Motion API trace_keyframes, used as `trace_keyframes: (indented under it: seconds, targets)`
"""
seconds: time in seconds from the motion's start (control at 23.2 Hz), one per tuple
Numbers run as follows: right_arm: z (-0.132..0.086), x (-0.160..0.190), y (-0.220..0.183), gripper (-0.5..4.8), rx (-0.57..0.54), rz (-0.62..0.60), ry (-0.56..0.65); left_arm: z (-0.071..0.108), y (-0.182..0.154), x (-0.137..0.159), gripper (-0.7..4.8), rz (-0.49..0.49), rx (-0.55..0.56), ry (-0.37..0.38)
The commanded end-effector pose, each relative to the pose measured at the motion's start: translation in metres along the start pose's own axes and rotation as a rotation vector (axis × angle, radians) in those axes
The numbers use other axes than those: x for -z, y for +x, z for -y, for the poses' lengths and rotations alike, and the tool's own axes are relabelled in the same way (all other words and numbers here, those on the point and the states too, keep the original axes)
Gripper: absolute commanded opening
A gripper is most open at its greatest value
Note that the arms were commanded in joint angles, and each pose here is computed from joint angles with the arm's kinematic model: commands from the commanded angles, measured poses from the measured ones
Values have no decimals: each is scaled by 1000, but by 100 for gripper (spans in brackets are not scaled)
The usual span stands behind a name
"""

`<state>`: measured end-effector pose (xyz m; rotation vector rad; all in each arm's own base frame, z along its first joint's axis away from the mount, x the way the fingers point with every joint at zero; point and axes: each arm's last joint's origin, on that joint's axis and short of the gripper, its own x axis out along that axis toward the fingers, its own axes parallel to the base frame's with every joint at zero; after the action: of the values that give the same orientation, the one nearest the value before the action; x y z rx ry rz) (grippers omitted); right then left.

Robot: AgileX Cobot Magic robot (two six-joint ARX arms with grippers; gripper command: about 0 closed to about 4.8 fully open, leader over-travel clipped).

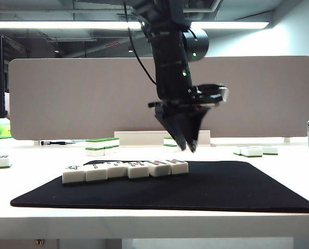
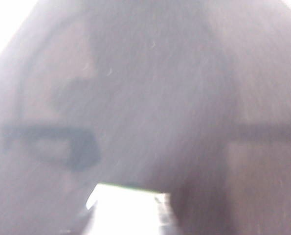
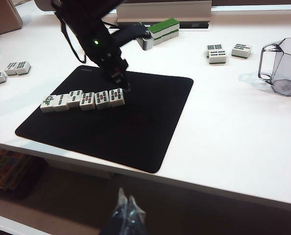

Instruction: Align six mahjong tiles in a row on the table.

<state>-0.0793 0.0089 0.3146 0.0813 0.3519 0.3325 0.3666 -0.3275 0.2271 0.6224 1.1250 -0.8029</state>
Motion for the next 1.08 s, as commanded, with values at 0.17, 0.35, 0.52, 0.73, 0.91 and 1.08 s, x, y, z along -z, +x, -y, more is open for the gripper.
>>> trace_keyframes:
  seconds: [0.17, 0.35, 0.52, 0.73, 0.91, 1.08]
  targets:
    - [-1, 1, -3, -1, -1, 26, -12, 1, 27, 3, 82, -59, 14, -2]
    - [-1, 1, -3, -1, -1, 26, -13, 2, 26, 13, 82, -165, 21, -6]
    - [-1, 1, -3, -1, -1, 26, -13, 4, 13, 10, 83, -158, -23, 6]
    - [-1, 0, -3, -1, -1, 27, -13, 6, -64, 8, 79, -66, -48, 3]
    - [-1, 0, -3, -1, -1, 27, -12, -23, -125, 33, 79, -20, -90, -201]
    - [-1, 0, -3, -1, -1, 27, -13, -28, -173, 47, 79, 86, -113, -307]
